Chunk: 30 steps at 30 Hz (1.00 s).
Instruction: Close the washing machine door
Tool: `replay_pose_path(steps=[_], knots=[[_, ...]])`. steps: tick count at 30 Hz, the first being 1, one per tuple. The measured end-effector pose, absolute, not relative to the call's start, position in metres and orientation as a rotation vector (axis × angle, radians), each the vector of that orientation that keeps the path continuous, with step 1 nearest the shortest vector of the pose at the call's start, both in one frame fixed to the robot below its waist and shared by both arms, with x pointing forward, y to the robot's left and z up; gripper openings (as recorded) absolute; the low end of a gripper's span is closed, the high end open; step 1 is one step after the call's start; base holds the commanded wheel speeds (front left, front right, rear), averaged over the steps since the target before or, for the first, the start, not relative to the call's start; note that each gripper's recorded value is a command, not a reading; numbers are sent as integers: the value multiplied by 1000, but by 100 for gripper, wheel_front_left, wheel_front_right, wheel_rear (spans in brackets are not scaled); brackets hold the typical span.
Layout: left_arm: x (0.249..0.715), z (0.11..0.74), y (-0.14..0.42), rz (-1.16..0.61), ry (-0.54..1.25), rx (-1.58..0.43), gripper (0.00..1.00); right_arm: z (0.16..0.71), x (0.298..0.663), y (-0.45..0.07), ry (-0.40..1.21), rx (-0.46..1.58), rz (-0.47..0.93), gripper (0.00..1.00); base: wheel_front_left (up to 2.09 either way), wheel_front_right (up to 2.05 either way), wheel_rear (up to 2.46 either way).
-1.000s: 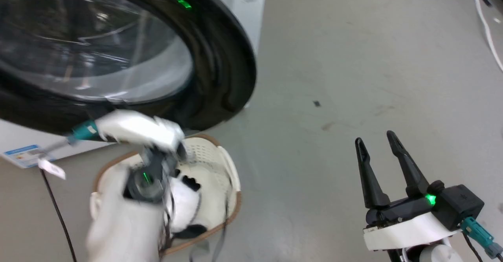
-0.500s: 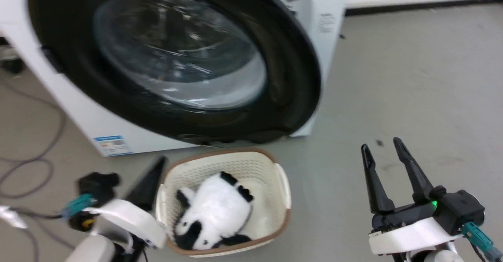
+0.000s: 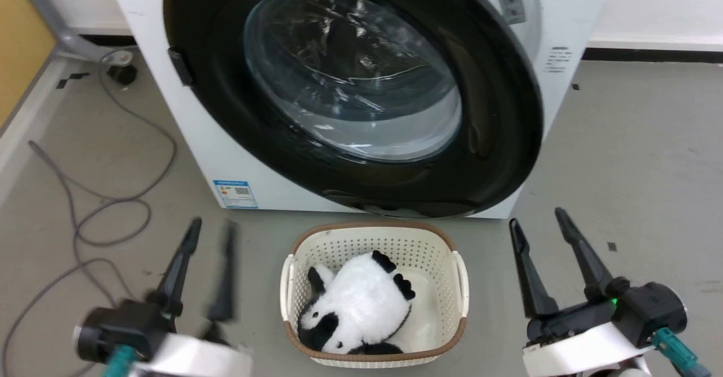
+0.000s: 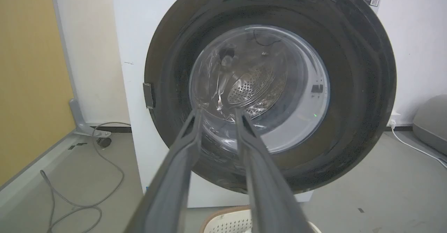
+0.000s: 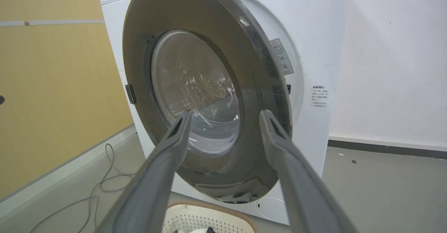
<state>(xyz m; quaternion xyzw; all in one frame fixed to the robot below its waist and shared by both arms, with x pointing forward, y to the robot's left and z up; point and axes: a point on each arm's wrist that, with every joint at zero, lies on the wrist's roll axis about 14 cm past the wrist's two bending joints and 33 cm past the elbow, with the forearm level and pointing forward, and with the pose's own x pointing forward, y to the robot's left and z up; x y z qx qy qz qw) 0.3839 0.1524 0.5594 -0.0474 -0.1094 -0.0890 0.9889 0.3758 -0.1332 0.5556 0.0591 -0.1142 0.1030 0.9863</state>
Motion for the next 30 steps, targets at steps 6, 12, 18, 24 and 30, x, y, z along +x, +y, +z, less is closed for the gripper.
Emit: replay_pose_path(steps=[6,12,18,24,30], knots=[[370,541,148,-167,-173,-77,100,548,377,-125,-204,125,231,100,0,0,0],[369,535,149,-171,-161,-78,100,535,381,-119,-166,131,244,100,0,0,0],[376,528,150,-169,-145,-75,100,521,387,-110,-125,105,300,0,0,0,0],[388,518,151,-172,-119,-77,100,515,412,-96,-118,15,416,0,0,0,0],[396,504,156,-154,-85,-81,100,505,450,-94,-89,-55,486,0,0,0,0]])
